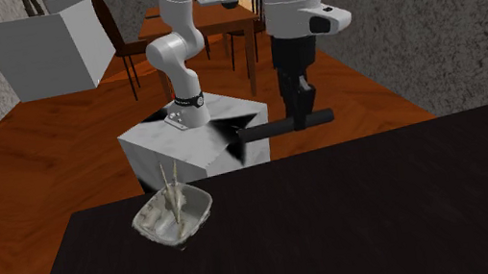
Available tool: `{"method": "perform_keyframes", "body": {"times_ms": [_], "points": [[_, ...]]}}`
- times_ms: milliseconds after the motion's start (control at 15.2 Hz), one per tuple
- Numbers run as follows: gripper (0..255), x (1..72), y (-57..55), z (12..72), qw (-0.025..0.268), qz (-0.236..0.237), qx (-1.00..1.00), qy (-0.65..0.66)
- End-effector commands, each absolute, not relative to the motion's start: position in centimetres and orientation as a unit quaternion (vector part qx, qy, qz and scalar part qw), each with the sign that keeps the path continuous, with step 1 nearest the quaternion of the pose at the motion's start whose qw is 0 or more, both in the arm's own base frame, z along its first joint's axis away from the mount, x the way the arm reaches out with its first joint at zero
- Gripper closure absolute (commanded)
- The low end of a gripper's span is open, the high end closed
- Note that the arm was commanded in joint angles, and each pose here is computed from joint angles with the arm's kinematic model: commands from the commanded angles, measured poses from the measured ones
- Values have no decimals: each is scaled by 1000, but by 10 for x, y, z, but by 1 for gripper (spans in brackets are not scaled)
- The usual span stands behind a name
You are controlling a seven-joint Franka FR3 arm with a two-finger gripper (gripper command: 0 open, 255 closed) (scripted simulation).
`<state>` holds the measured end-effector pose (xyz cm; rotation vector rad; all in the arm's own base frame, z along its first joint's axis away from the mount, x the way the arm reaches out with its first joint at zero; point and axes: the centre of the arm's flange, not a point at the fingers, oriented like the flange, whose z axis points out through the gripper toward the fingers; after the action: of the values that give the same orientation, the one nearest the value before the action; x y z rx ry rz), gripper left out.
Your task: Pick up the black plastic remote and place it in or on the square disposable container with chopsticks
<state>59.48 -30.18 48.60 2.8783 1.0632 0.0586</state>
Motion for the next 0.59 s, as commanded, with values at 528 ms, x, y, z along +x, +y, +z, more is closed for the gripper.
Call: {"method": "perform_keyframes", "body": {"times_ms": [528], "points": [[255,510,-401,483,36,19,937,346]]}}
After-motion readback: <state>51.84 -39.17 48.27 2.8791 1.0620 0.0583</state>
